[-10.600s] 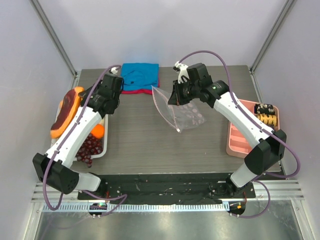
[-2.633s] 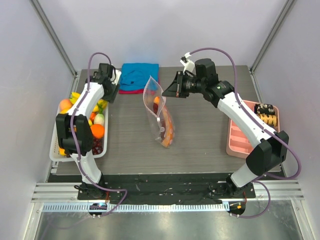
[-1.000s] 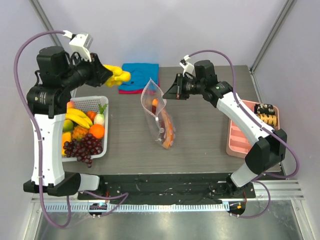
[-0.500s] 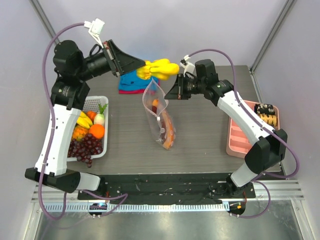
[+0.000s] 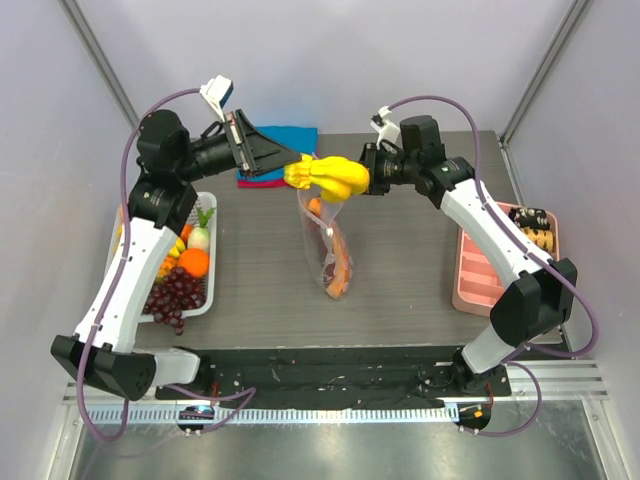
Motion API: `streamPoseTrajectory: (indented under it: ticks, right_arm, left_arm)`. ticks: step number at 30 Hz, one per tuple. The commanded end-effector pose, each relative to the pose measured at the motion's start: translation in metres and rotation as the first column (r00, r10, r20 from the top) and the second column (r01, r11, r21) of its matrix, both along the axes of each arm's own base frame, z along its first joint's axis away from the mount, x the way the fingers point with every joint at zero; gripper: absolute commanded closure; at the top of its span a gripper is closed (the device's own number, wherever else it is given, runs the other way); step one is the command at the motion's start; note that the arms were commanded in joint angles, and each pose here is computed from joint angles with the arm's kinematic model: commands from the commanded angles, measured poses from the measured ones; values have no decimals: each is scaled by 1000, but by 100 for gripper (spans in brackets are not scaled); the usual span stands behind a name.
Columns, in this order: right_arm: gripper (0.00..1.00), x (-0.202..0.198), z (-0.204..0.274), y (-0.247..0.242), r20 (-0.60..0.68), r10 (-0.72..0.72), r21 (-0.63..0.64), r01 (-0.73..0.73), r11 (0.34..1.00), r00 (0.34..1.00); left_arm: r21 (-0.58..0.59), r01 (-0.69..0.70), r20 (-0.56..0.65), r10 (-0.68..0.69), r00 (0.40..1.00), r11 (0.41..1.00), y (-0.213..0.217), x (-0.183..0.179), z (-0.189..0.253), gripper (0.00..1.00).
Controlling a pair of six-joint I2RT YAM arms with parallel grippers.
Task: Place the food in the zip-top bag and seal the zipper
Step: Place the fake fruit in the zipper food storage bag.
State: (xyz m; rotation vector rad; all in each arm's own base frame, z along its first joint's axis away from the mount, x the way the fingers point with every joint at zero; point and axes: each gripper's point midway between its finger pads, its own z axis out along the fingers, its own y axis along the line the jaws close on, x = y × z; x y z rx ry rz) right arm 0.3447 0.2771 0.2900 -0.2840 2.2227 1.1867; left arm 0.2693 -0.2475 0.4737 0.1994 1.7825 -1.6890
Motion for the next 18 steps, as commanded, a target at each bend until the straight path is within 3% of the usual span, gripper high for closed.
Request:
streamPoseTrajectory:
  ticks: [1, 5, 11, 18]
  right_arm:
    - [99, -5, 21, 1, 46, 18, 29, -19, 999, 999]
    - [99, -7, 25, 0, 61, 24, 30, -26, 999, 998]
    - [99, -7, 26, 1, 64, 29, 35, -31, 999, 998]
    - [99, -6, 27, 3, 62, 30, 46, -32, 998, 998]
  left_arm:
    - [-18, -71, 78, 72, 994, 997, 21, -6, 20, 100]
    - [11, -154, 17, 153, 988, 988, 39, 12, 3, 100]
    - [48, -137, -91, 141, 986, 989, 39, 18, -36, 100]
    - [-32, -109, -69, 106, 992, 994, 35, 14, -16, 100]
